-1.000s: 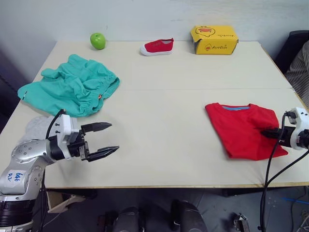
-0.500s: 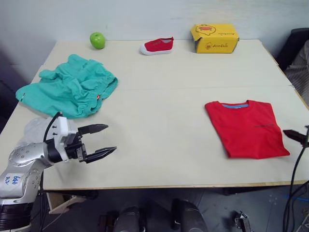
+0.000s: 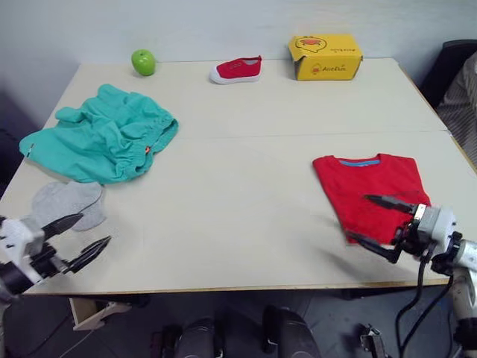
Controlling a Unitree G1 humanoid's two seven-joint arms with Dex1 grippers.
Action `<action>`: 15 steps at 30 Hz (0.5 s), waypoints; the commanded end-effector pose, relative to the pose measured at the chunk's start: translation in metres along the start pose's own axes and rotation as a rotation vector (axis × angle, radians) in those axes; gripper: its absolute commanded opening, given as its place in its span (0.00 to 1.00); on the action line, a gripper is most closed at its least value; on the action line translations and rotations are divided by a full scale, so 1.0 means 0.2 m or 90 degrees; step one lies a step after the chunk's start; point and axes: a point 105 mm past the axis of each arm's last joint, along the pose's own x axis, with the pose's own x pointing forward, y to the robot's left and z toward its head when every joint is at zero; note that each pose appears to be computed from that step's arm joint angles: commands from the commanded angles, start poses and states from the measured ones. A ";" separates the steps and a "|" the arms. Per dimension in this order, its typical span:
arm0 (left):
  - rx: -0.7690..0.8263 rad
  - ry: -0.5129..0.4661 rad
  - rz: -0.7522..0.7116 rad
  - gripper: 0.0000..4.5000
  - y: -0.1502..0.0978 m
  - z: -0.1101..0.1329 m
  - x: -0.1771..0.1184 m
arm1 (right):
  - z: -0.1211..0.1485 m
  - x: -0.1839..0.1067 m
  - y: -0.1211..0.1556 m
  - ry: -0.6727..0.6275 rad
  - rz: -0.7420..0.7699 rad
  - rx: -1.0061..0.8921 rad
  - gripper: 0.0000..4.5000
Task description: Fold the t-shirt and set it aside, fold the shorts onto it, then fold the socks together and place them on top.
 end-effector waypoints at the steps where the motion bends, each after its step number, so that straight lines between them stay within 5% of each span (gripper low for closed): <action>1: -0.012 0.024 0.124 1.00 0.09 -0.06 -0.19 | 0.03 0.04 0.07 -0.027 0.012 -0.032 1.00; 5: -0.049 0.054 0.209 1.00 0.09 -0.15 -0.34 | 0.03 0.08 0.03 -0.059 -0.098 -0.003 1.00; 8: -0.073 0.035 0.213 1.00 0.07 -0.13 -0.33 | 0.03 0.11 0.06 -0.057 -0.084 -0.013 1.00; 15: -0.038 0.003 0.118 1.00 0.11 0.05 0.03 | 0.11 0.22 0.04 -0.082 -0.058 -0.025 1.00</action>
